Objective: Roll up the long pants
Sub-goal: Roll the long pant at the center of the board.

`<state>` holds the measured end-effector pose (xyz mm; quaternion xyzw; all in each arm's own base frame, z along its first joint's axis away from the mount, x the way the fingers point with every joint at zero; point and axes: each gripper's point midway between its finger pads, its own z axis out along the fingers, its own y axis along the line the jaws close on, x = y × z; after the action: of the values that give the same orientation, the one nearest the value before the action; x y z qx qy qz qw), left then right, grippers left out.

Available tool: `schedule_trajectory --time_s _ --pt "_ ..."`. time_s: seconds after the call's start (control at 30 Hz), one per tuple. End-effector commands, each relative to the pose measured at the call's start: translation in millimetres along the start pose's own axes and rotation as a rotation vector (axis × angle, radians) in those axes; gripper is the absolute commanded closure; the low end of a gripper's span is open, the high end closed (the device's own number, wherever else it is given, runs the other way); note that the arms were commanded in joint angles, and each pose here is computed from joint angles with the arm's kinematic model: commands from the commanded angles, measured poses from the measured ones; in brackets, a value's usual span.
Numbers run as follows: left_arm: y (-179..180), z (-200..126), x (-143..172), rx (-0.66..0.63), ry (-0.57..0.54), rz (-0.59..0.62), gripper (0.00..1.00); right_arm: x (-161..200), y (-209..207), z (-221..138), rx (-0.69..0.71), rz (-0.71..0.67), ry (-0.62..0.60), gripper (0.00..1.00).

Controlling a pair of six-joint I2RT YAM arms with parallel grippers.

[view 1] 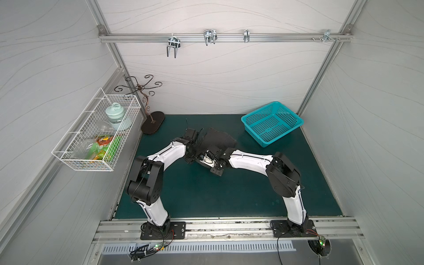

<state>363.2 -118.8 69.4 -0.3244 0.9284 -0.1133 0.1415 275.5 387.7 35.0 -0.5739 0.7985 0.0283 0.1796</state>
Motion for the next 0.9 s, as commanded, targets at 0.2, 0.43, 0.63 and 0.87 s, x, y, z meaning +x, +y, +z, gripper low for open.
schedule_trajectory --time_s 0.2,0.43,0.63,0.87 --pt "17 -58 -40 -0.131 -0.184 0.025 0.19 115 54 45 -0.296 0.141 0.416 1.00" --pt "26 -99 -56 -0.132 -0.323 -0.021 0.19 121 60 51 -0.418 0.233 0.458 1.00" --pt "31 -126 -58 -0.057 -0.403 -0.059 0.18 118 70 50 -0.625 0.375 0.460 1.00" --pt "40 -114 -37 -0.041 -0.328 -0.081 0.19 103 73 43 -0.894 0.579 0.435 1.00"
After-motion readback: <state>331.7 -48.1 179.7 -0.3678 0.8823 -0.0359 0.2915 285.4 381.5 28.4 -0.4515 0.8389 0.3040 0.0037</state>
